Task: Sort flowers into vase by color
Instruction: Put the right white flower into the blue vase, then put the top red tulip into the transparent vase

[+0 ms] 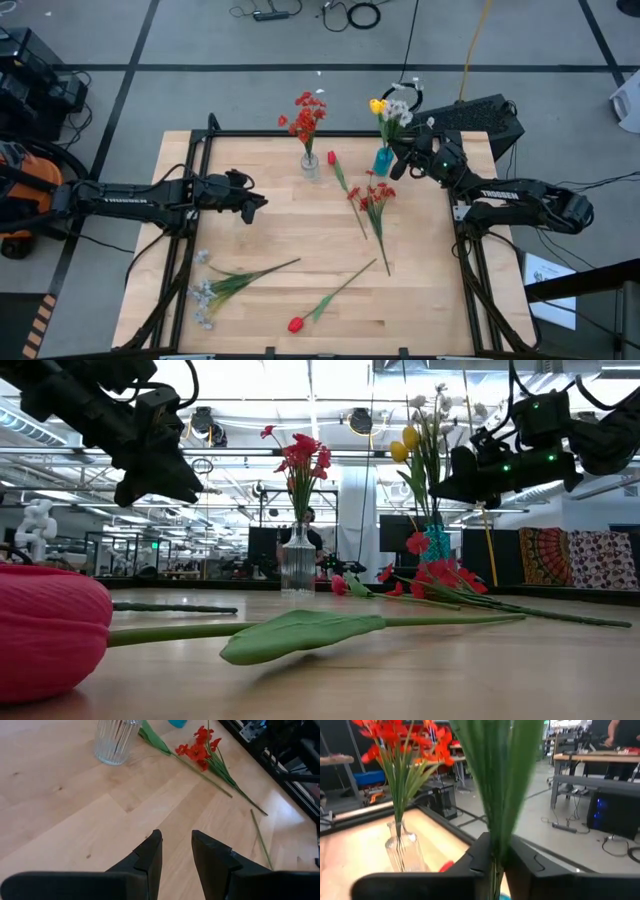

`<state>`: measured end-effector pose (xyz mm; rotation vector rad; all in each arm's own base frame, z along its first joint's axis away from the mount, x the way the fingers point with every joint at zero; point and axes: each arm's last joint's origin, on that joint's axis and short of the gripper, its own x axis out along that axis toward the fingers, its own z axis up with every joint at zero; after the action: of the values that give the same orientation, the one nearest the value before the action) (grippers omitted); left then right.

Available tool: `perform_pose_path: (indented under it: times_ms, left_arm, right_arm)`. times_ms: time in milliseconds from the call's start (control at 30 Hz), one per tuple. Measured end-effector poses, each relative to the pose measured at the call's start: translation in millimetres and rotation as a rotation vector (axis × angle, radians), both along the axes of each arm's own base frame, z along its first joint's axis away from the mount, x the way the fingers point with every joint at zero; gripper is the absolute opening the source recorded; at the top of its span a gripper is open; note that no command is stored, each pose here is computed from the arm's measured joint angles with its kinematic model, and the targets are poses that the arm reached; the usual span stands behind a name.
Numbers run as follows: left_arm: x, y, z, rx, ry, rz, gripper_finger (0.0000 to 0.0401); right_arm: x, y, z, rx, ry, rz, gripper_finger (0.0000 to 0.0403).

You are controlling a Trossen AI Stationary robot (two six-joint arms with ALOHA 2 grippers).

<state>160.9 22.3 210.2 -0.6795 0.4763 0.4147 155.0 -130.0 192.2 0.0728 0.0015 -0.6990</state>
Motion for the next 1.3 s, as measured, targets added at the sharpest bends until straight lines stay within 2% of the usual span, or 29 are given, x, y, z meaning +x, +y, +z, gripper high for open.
perform_pose_path:
  times_ms: [433,567,700,833,967,1167,1300]
  left_arm:
    - [0.0,0.0,-0.1,-0.001,0.001,0.000,0.0112]
    - [-0.5,-0.1,-0.7,-0.002,0.009,0.000,0.0112]
    - [-0.4,-0.5,-0.9,-0.006,0.010,-0.015,0.0112]
    - [-0.4,-0.6,-0.9,0.006,0.013,-0.030,0.0112]
    - [-0.3,-0.6,-0.9,0.009,0.014,-0.032,0.0112]
    - [-0.3,-0.8,-0.9,0.007,0.014,-0.037,0.0112]
    - [-0.3,-0.8,-0.8,0.012,0.014,-0.041,0.0112]
  right_arm:
    - [-5.9,5.2,0.1,0.054,0.040,0.006,0.0164]
    - [-15.4,13.1,5.0,0.056,0.088,0.007,0.0188]
    - [-26.9,22.7,14.2,0.057,0.071,0.004,0.0198]
    - [-36.2,32.9,24.8,0.097,0.054,0.011,0.0195]
    - [-41.2,43.7,41.1,0.149,0.118,0.037,0.0177]
    - [-49.6,56.4,67.1,0.251,0.312,-0.018,0.0118]
    - [-49.2,62.8,79.1,0.311,0.325,0.011,0.0074]
